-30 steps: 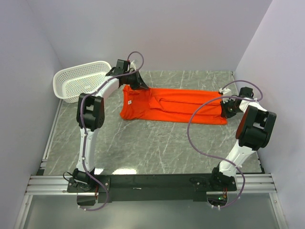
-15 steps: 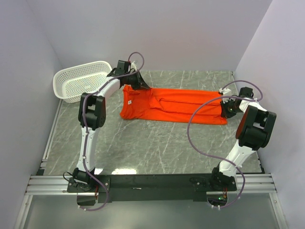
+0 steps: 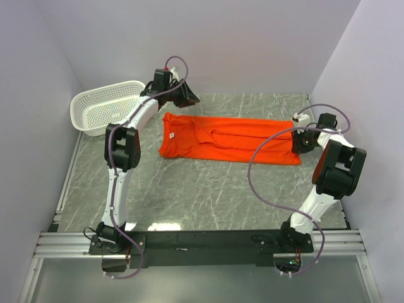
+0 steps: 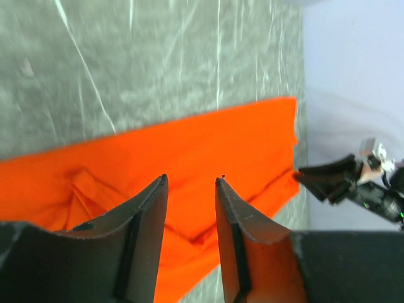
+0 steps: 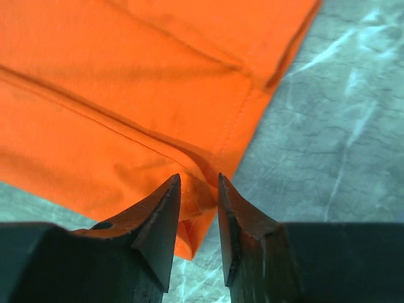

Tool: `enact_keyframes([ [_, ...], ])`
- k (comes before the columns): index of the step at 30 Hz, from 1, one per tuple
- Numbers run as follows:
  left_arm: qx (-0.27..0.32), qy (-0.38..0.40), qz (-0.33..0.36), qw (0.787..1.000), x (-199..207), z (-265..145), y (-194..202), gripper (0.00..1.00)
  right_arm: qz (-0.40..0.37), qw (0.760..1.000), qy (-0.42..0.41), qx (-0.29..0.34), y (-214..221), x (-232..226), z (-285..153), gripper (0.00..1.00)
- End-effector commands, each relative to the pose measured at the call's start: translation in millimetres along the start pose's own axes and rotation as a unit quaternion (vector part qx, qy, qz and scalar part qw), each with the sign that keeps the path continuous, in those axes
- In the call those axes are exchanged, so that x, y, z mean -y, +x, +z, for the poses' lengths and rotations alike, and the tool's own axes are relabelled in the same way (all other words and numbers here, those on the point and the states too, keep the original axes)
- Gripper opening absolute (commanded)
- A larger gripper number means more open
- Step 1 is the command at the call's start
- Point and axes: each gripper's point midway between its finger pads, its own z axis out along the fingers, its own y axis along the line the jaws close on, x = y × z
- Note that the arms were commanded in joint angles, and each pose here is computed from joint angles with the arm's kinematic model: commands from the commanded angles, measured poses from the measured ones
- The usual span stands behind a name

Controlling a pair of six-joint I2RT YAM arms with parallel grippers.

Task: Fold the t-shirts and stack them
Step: Fold the tshirt

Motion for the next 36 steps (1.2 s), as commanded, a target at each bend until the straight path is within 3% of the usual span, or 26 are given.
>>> enact_keyframes([
  [1, 0.09, 0.026, 0.041, 0.995, 52.2, -29.4, -53.0, 0.41, 0.009, 0.997, 0.056, 0.061, -49.3, 17.2, -29.2, 0.38],
  [5, 0.165, 0.023, 0.095, 0.981, 88.0, -74.2, -84.6, 0.43, 0.042, 0.99, 0.107, 0.084, -68.2, 27.7, -49.9, 0.41],
  [6, 0.182, 0.003, 0.114, 0.977, 79.8, -81.6, -86.2, 0.45, 0.044, 0.988, 0.115, 0.089, -72.2, 29.1, -55.0, 0.42],
  [8, 0.233, 0.0, 0.148, 0.961, 108.0, -132.7, -98.2, 0.48, 0.045, 0.987, 0.114, 0.099, -81.0, 23.7, -64.7, 0.43],
  [11, 0.295, -0.029, 0.163, 0.941, 104.8, -200.5, -93.0, 0.61, 0.006, 0.994, 0.034, 0.102, -88.6, -14.0, -65.5, 0.47],
  [12, 0.277, -0.05, 0.136, 0.95, 71.4, -200.2, -67.5, 0.7, -0.016, 0.994, -0.017, 0.102, -89.4, -34.0, -64.6, 0.49],
  [13, 0.321, -0.032, 0.141, 0.936, 85.8, -245.3, -73.9, 0.75, -0.082, 0.985, -0.087, 0.121, -98.4, -59.3, -63.7, 0.52],
  [14, 0.298, -0.046, 0.117, 0.946, 53.0, -243.3, -45.8, 0.8, -0.087, 0.981, -0.145, 0.094, -85.1, -87.8, -64.2, 0.52],
  [15, 0.305, -0.047, 0.092, 0.947, 37.1, -261.2, -42.8, 0.83, -0.123, 0.971, -0.183, 0.088, -91.0, -116.1, -59.1, 0.53],
  [16, 0.295, -0.012, 0.098, 0.95, 49.7, -278.3, -26.4, 0.83, -0.147, 0.964, -0.208, 0.081, -88.0, -133.6, -53.0, 0.53],
  [18, 0.271, -0.024, 0.05, 0.961, 12.5, -288.0, 9.3, 0.83, -0.192, 0.949, -0.24, 0.07, -91.8, -182.0, -37.5, 0.53],
  [20, 0.21, -0.033, 0.005, 0.977, -20.0, -277.3, 58.3, 0.82, -0.218, 0.951, -0.208, 0.073, -110.5, -202.9, -19.8, 0.52],
  [22, 0.195, -0.043, -0.022, 0.98, -35.3, -278.6, 80.8, 0.81, -0.221, 0.952, -0.199, 0.07, -128.0, -245.8, -4.1, 0.52],
  [23, 0.158, -0.054, -0.056, 0.984, -51.7, -272.2, 109.5, 0.81, -0.229, 0.956, -0.166, 0.079, -142.8, -248.1, 3.8, 0.52],
  [26, 0.126, -0.078, -0.09, 0.985, -70.8, -270.3, 138.0, 0.77, -0.25, 0.954, -0.135, 0.096, -176.1, -294.5, 23.6, 0.54],
  [30, 0.117, -0.083, -0.117, 0.983, -82.3, -268.8, 160.9, 0.76, -0.26, 0.959, -0.069, 0.09, -210.6, -318.2, 58.3, 0.54],
  [36, 0.118, -0.08, -0.145, 0.979, -90.3, -268.1, 184.6, 0.76, -0.274, 0.957, -0.061, 0.071, -211.4, -336.7, 88.7, 0.54],
])
